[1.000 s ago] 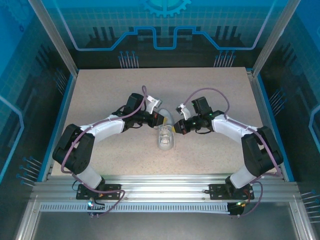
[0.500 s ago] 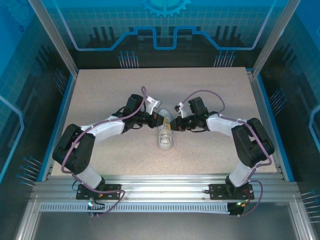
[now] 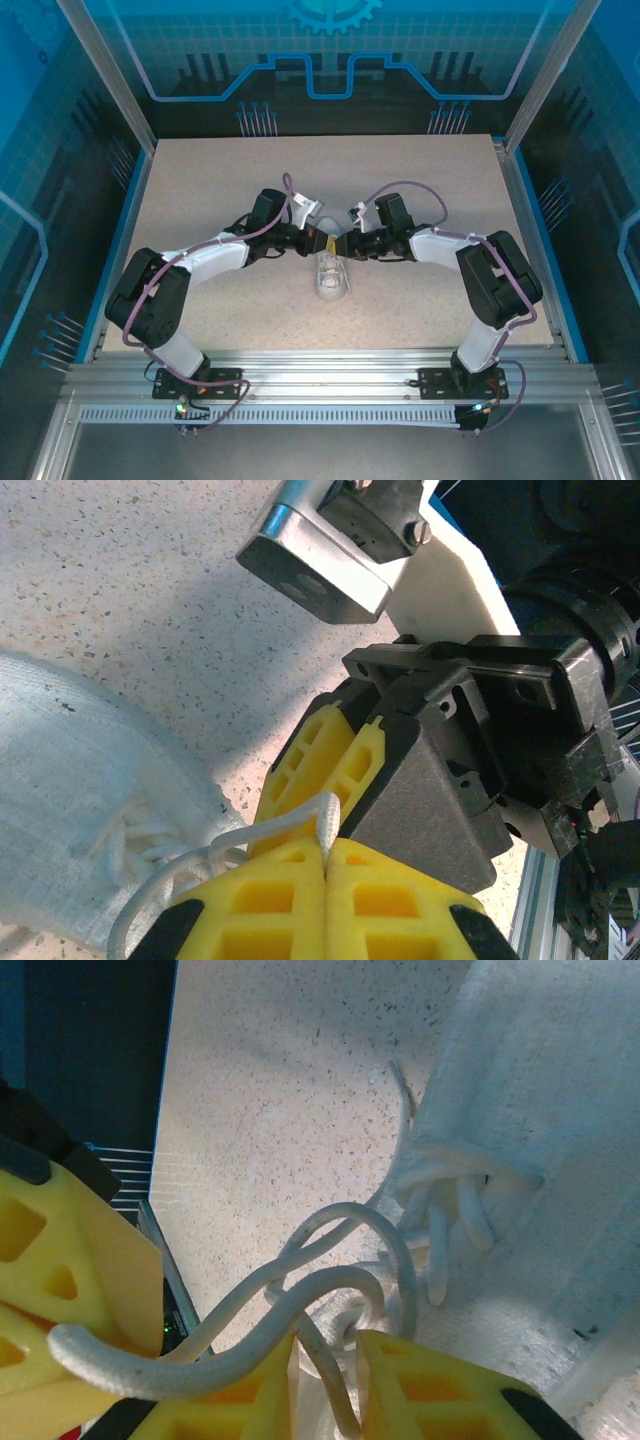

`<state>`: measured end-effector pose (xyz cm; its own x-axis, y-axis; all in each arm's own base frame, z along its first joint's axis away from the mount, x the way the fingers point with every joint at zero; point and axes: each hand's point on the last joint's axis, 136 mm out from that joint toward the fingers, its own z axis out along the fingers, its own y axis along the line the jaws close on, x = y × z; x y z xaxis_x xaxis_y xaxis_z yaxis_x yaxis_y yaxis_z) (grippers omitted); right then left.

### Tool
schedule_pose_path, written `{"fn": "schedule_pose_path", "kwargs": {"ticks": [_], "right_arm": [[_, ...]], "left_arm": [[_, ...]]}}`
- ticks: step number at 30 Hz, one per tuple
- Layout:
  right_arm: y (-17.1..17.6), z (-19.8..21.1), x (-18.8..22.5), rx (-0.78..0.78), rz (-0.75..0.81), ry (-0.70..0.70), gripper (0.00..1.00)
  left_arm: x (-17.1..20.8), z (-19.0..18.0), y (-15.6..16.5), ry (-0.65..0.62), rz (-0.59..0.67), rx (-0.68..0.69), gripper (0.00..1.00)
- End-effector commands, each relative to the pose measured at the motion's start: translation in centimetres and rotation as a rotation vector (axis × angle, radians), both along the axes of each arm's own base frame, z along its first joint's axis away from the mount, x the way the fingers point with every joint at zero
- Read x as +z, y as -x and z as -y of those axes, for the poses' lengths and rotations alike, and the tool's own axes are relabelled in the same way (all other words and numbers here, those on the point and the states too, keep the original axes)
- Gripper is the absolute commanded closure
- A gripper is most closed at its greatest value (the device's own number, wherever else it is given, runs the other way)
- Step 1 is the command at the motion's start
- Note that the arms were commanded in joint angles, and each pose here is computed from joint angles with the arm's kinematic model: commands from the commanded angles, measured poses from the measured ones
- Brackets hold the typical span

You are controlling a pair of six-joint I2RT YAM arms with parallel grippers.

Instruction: Tie the shoes

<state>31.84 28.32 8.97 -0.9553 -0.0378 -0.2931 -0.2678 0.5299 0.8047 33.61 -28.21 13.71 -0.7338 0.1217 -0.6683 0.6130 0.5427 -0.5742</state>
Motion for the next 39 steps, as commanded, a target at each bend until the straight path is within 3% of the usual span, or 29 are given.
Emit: {"fn": "schedule_pose_path", "kwargs": {"ticks": [1, 8, 17, 39], "right_arm": [[0.3, -0.2, -0.8, -0.002, -0.022, 0.022, 0.76], [0.5, -0.1, 0.3, -0.009, -0.001, -0.014, 0.67], [0.8, 1.1, -0.2, -0.026, -0.014, 0.001, 0.68], [0.1, 1.0, -1.3, -0.013, -0.018, -0.181, 0.58]], "left_arm": [[1.0, 0.1, 0.5, 0.033, 0.020, -0.025, 1.00], [1.0, 0.0, 0.5, 0.031, 0.017, -0.025, 1.00], [1.2, -0.1, 0.7, 0.024, 0.022, -0.027, 1.00], [1.1, -0.1, 0.8, 0.017, 0.016, -0.030, 1.00]]}}
